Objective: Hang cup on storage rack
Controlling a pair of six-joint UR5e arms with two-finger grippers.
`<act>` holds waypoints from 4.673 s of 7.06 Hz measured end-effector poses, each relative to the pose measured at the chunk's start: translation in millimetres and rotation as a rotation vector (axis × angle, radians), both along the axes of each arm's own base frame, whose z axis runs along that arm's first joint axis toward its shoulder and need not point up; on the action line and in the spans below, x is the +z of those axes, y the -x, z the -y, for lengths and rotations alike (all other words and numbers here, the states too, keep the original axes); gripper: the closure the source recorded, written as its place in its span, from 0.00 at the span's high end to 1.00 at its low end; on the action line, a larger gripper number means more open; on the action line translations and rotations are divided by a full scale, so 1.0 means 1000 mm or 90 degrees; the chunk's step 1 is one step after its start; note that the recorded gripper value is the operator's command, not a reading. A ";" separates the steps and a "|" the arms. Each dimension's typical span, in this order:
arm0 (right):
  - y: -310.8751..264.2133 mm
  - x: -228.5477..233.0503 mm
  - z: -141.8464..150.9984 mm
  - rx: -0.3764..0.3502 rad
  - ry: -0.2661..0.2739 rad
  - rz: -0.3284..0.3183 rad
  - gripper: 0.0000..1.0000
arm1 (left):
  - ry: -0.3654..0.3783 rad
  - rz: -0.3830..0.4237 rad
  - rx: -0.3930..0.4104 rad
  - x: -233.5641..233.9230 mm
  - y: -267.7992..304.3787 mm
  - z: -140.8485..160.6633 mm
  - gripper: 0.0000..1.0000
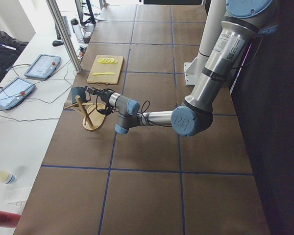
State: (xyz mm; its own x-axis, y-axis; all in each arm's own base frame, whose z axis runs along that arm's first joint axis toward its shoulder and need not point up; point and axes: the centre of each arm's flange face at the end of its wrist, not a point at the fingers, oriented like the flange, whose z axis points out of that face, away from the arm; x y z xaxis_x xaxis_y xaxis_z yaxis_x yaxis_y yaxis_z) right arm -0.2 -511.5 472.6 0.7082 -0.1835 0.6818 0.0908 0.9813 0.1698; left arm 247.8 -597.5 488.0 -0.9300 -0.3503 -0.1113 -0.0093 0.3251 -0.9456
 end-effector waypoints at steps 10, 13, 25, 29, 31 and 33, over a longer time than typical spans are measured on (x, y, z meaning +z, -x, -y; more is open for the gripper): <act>0.000 0.001 0.000 -0.001 0.000 -0.001 1.00 | -0.005 0.049 0.068 -0.020 0.092 -0.071 1.00; 0.000 0.006 -0.002 -0.001 0.007 -0.002 1.00 | 0.006 0.194 0.100 -0.034 0.215 -0.061 1.00; 0.000 0.009 -0.002 0.002 0.014 -0.001 1.00 | -0.315 1.179 0.228 0.087 0.285 -0.145 1.00; -0.003 0.010 -0.003 0.006 0.016 -0.001 1.00 | -0.473 1.261 0.501 0.143 0.334 -0.154 1.00; -0.005 0.012 -0.004 0.005 0.016 -0.001 1.00 | -0.526 1.227 0.630 0.166 0.335 -0.158 1.00; -0.007 0.014 -0.008 0.004 0.016 0.001 1.00 | -0.580 1.167 0.727 0.168 0.332 -0.151 1.00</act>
